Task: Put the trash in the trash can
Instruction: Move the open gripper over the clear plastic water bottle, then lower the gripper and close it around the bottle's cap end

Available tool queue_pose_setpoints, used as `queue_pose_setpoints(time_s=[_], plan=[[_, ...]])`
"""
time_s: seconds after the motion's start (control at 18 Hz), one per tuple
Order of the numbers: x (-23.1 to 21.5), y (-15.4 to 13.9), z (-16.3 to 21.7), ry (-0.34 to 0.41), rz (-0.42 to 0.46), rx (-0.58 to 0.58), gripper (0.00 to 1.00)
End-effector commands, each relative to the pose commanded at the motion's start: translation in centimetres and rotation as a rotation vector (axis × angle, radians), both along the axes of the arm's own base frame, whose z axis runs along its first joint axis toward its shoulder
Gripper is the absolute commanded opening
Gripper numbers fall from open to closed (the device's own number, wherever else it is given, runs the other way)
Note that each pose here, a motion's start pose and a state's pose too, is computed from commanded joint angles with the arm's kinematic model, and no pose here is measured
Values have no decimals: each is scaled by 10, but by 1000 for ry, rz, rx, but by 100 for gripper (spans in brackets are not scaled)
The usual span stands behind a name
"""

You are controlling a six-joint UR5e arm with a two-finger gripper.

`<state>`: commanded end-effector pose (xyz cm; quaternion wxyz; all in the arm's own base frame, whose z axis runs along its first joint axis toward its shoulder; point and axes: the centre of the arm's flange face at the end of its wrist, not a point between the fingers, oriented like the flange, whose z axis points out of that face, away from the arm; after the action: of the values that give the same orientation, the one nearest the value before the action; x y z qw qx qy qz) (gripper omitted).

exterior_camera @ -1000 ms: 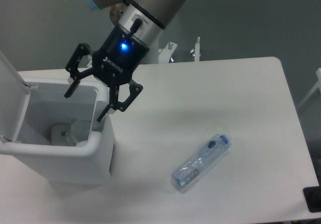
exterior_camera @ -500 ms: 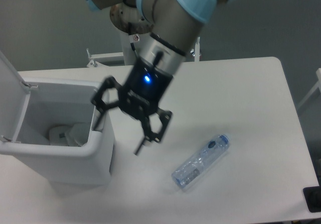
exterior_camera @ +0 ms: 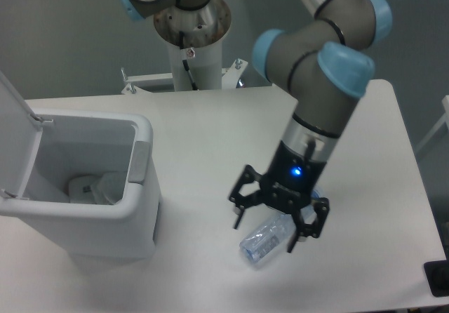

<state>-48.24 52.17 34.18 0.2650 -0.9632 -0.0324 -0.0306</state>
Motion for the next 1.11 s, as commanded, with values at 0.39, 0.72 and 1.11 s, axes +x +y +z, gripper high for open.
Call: queue_pose_setpoints(time_s=[0.39, 0.72, 1.11], plan=[[33, 26, -54, 80, -68, -219, 100], [47, 44, -79, 153, -157, -312, 100], [63, 57, -105, 173, -238, -370, 100]])
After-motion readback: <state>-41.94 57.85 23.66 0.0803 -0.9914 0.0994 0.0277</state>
